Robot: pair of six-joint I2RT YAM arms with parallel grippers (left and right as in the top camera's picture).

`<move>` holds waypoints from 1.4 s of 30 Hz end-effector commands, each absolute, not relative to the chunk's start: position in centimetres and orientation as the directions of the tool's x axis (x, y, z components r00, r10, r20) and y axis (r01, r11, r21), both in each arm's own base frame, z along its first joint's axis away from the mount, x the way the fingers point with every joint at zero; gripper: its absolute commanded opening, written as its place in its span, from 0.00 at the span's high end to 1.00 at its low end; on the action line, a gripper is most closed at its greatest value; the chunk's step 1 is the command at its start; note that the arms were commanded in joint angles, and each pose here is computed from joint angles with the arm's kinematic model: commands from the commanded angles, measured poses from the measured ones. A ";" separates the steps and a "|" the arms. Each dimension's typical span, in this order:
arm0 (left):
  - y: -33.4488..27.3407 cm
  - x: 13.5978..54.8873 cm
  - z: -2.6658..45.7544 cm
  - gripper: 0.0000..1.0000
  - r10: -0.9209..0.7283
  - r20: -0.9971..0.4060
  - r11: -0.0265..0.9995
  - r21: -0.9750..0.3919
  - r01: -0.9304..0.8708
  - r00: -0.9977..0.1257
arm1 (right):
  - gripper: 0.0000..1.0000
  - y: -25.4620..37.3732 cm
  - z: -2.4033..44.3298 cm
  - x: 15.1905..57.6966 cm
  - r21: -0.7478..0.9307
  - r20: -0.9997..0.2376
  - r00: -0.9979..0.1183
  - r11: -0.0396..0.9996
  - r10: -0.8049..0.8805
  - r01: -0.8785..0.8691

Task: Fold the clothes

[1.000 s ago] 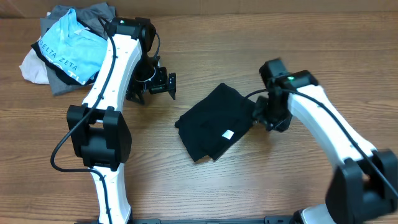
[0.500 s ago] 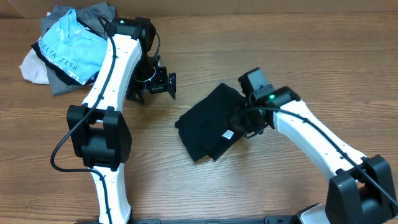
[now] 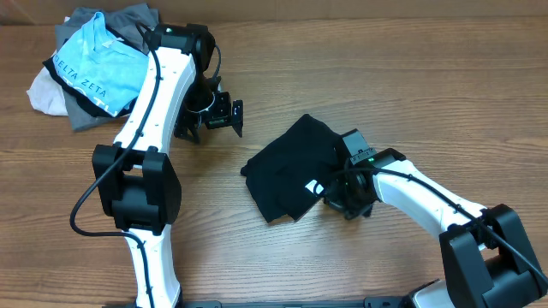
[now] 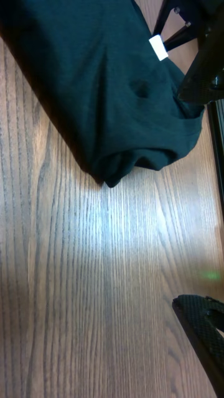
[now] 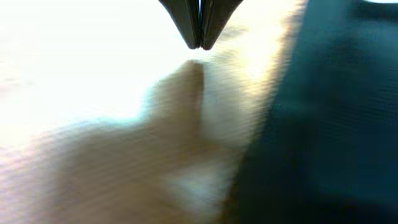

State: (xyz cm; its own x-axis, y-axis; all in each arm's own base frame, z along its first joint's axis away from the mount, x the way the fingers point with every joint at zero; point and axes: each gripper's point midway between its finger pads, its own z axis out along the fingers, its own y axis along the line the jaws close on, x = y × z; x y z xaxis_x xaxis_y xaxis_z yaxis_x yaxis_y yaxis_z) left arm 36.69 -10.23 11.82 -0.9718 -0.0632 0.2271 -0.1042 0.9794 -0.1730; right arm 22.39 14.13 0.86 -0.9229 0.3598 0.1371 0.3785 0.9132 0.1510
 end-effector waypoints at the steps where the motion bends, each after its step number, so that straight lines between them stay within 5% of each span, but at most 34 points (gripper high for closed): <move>1: -10.3 36.4 11.9 0.00 -0.046 0.227 0.982 -0.166 -0.085 -0.973 | 0.96 13.0 3.1 24.0 0.112 0.058 -0.909 0.902 0.413 0.417; 10: -10.4 36.7 11.8 0.00 -0.046 0.216 0.981 -0.173 -0.085 -0.975 | 0.92 19.6 13.6 28.3 0.478 -0.097 -0.962 0.860 0.255 0.179; 18: -10.6 36.9 11.8 0.00 -0.046 0.211 0.979 -0.185 -0.086 -0.976 | 0.91 23.2 9.0 26.5 0.474 0.018 -0.985 0.866 0.174 0.161; 29: -10.6 36.7 11.8 0.00 -0.045 0.216 0.979 -0.183 -0.086 -0.975 | 0.96 23.3 2.7 21.3 0.291 0.261 -0.958 0.937 0.115 0.191; 42: -10.7 36.9 11.8 0.00 -0.027 0.205 0.979 -0.191 -0.067 -0.978 | 0.96 14.4 2.0 20.7 -0.074 0.213 -0.946 0.969 0.245 0.234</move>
State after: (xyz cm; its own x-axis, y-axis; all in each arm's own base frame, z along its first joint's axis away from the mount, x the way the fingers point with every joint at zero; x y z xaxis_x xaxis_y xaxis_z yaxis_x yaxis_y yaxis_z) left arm 37.05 -10.30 11.76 -0.9754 -0.0597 0.2121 -0.0986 0.9791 -0.1781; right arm 19.67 16.47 1.94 -0.9365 0.2171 0.2753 0.2229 0.9748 -0.0103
